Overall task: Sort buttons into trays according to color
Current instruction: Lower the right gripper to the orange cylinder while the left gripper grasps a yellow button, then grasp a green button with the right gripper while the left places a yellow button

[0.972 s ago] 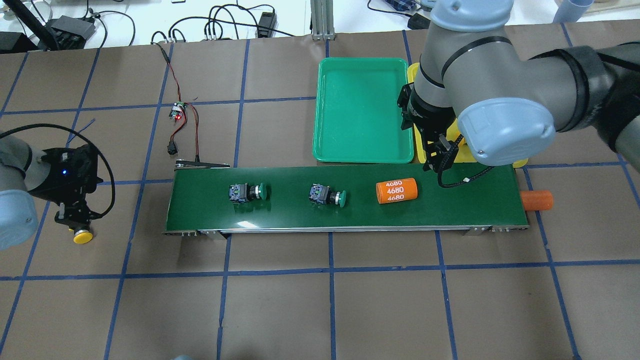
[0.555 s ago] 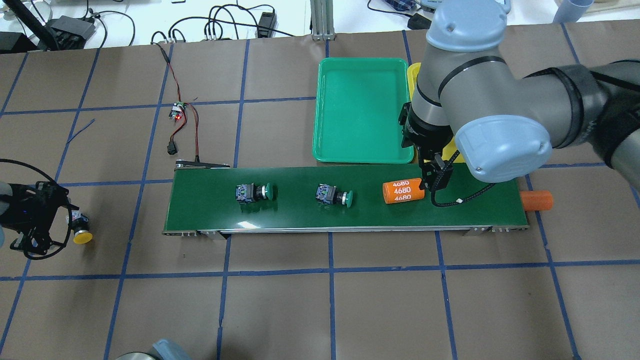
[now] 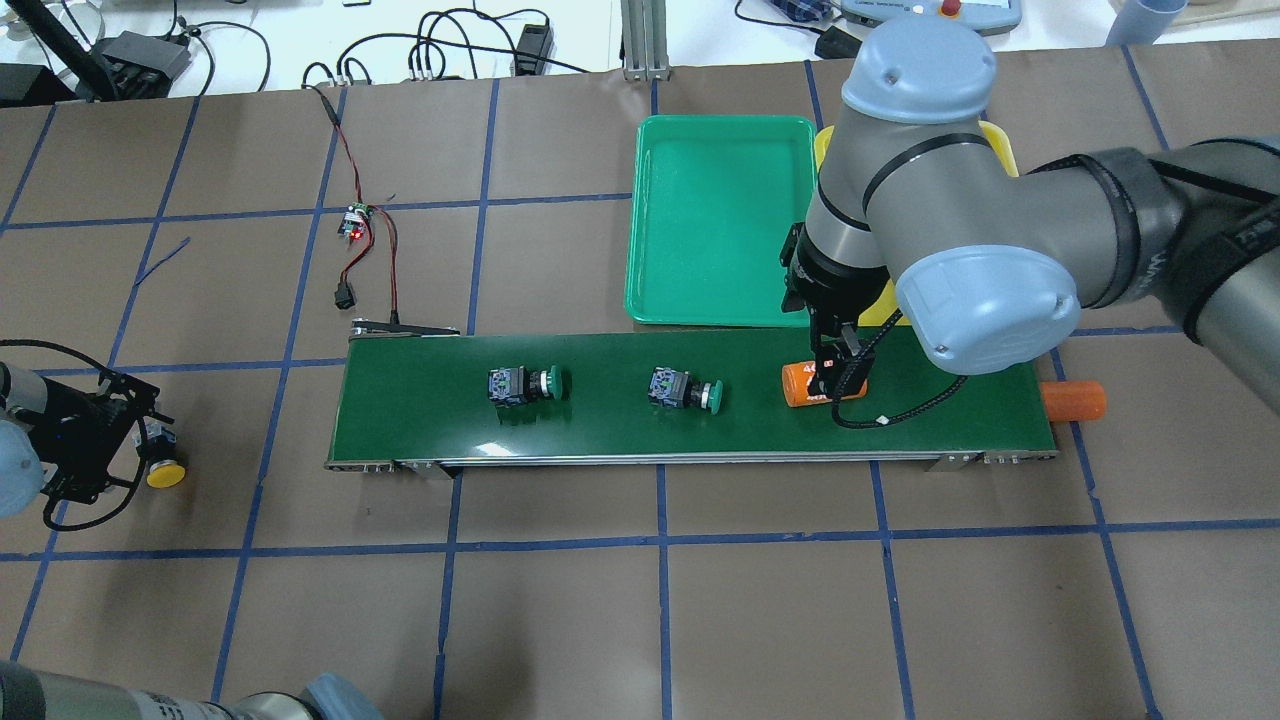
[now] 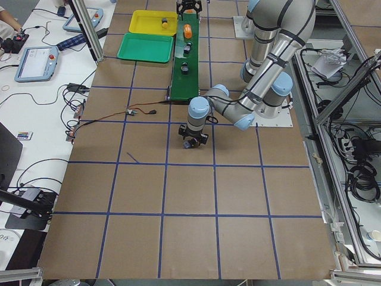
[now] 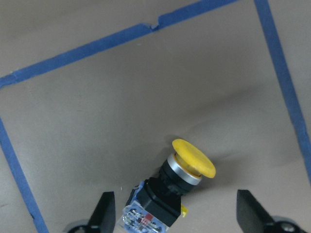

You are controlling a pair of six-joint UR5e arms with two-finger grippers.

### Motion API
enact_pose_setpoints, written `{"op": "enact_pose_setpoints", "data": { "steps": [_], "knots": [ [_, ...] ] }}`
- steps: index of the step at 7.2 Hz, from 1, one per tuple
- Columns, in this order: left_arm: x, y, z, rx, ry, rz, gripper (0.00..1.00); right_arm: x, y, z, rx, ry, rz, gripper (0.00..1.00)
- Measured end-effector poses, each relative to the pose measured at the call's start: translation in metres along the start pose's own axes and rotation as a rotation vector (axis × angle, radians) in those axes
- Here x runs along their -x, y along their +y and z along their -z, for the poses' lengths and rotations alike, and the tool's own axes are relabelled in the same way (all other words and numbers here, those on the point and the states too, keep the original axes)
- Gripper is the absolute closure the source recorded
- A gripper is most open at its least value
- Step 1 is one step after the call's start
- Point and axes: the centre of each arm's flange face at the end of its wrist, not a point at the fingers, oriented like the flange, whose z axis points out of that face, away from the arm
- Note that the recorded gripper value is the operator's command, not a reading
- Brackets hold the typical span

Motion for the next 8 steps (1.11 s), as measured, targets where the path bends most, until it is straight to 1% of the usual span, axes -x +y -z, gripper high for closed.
{"op": "enact_pose_setpoints", "data": {
  "steps": [1, 3, 5, 6, 7, 8],
  "knots": [
    [0.001, 0.004, -0.008, 0.015, -0.007, 0.000, 0.90, 0.006, 0.005, -0.012, 0.000, 0.001, 0.010, 0.00],
    [0.005, 0.008, -0.011, 0.047, -0.021, 0.008, 1.00, 0.016, 0.025, -0.040, -0.012, 0.009, 0.028, 0.00],
    [0.021, 0.003, 0.006, 0.062, -0.032, 0.079, 1.00, 0.022, 0.031, -0.061, -0.017, 0.028, 0.022, 0.00],
    [0.048, -0.015, 0.021, 0.042, -0.029, 0.119, 1.00, 0.023, 0.031, -0.074, -0.015, 0.047, 0.020, 0.00],
    [0.084, -0.047, 0.040, 0.015, -0.026, 0.192, 1.00, 0.026, 0.031, -0.086, -0.012, 0.056, 0.018, 0.00],
    [0.119, -0.090, 0.058, -0.003, -0.028, 0.252, 0.98, 0.028, 0.031, -0.094, -0.010, 0.054, 0.018, 0.00]
  ]
}}
